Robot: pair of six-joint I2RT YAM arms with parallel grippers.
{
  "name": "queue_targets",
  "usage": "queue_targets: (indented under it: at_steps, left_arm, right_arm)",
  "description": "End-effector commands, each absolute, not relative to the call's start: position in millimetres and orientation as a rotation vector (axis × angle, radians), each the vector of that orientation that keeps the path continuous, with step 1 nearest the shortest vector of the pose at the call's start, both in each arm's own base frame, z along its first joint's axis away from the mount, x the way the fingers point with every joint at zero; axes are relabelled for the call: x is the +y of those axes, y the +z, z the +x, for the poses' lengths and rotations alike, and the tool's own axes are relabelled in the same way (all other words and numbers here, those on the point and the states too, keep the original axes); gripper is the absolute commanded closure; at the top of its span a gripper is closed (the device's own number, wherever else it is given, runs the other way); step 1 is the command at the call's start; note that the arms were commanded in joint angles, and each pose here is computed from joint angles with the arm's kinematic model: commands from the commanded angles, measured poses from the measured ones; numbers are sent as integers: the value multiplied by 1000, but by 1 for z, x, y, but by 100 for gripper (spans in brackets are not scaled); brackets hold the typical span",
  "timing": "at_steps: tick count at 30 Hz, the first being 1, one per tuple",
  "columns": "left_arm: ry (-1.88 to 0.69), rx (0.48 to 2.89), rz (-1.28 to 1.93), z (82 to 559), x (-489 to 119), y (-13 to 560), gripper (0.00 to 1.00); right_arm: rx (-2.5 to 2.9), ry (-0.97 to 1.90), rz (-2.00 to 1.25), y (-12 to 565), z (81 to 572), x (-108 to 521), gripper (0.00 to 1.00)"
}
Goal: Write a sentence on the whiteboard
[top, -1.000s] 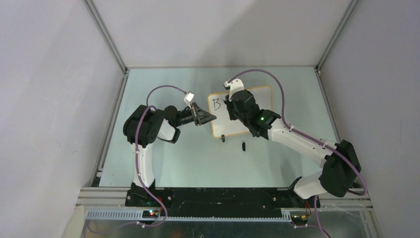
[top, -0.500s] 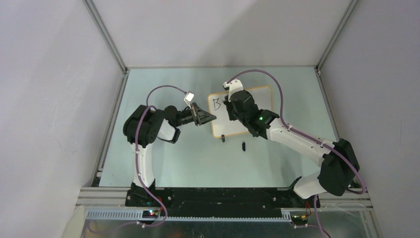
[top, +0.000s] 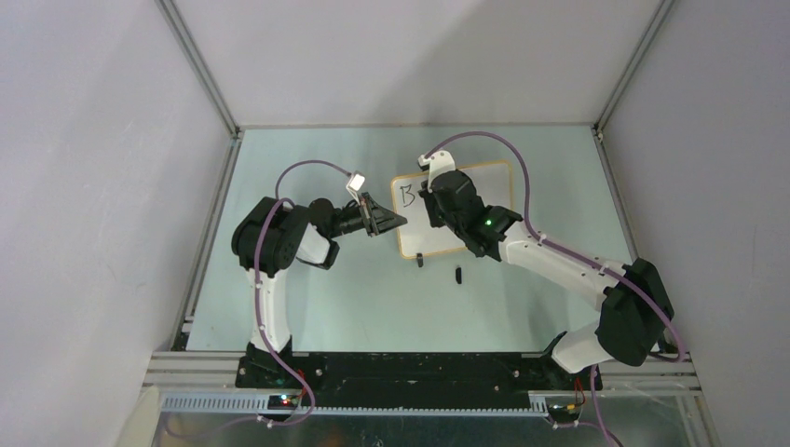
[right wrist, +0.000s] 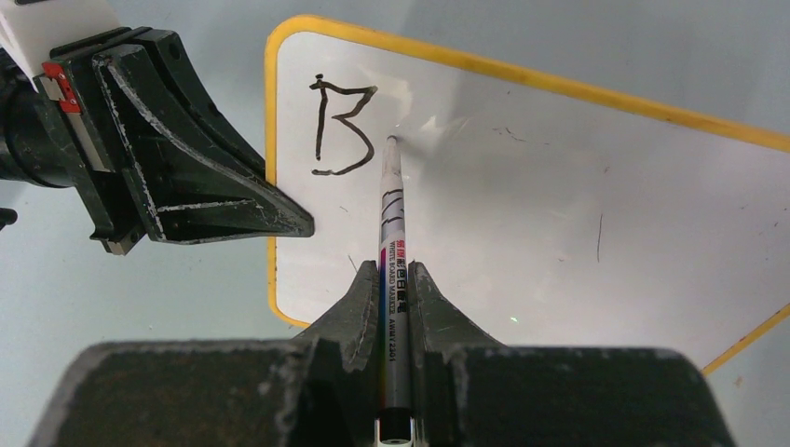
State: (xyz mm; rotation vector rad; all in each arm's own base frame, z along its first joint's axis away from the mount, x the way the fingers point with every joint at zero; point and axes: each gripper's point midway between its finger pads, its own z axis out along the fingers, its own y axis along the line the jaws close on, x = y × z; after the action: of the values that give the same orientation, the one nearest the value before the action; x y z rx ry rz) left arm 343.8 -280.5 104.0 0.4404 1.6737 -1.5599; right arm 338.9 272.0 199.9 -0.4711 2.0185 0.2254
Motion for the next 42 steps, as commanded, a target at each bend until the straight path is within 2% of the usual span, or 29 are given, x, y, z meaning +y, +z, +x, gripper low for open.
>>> queue_targets:
  at_steps: [1, 20, 42]
  left_arm:
    - [-1564, 1606, 533, 333, -285, 117, 100]
    - [-1564, 1605, 533, 334, -285, 118, 100]
    - [-1566, 1606, 537, 332, -285, 118, 100]
  right_arm:
    - [2005, 204, -450, 203, 343, 270, 100]
    - [2082, 197, -466, 188, 326, 261, 100]
    - [2003, 197, -452, 205, 344, 268, 100]
